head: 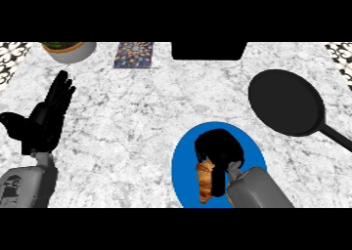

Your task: Pick the croissant from the plate and place it in the pan

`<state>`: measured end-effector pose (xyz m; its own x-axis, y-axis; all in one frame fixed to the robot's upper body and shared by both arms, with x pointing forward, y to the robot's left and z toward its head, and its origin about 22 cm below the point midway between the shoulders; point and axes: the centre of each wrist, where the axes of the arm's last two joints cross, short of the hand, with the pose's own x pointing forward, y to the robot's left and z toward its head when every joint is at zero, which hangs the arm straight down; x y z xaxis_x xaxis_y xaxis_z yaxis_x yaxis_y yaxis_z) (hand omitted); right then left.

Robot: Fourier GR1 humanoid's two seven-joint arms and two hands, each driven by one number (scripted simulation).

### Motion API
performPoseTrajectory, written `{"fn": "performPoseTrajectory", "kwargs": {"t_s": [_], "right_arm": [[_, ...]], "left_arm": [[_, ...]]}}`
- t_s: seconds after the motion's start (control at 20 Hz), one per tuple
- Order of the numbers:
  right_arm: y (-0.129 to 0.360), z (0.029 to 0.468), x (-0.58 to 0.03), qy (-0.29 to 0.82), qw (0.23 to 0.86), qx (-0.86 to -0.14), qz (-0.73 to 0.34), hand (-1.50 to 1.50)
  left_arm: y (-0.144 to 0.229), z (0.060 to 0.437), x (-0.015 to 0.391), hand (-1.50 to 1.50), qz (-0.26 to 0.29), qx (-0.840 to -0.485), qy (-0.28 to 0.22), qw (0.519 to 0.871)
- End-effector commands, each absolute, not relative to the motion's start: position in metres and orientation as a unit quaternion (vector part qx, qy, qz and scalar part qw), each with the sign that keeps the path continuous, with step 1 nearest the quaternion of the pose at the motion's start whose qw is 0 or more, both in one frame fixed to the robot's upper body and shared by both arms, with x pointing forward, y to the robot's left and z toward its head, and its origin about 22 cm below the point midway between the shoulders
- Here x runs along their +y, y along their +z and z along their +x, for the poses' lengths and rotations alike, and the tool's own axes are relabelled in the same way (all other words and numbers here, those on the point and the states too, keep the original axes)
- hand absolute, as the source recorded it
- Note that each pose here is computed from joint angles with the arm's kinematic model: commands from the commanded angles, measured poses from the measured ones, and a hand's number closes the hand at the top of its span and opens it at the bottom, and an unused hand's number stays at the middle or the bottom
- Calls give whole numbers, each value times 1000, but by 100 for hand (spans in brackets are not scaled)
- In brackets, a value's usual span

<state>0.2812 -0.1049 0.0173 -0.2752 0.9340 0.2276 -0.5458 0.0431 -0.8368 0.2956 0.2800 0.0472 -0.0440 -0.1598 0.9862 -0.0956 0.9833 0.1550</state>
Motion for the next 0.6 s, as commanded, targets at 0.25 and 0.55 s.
{"fn": "performPoseTrajectory", "kwargs": {"t_s": [0.25, 0.55], "right_arm": [[60, 318, -82, 404, 676, -442, -429, 150], [110, 323, -31, 290, 609, -524, -520, 150]], "left_arm": [[49, 302, 266, 0, 78, -721, -38, 688], [53, 311, 263, 0, 74, -724, -32, 685]]}}
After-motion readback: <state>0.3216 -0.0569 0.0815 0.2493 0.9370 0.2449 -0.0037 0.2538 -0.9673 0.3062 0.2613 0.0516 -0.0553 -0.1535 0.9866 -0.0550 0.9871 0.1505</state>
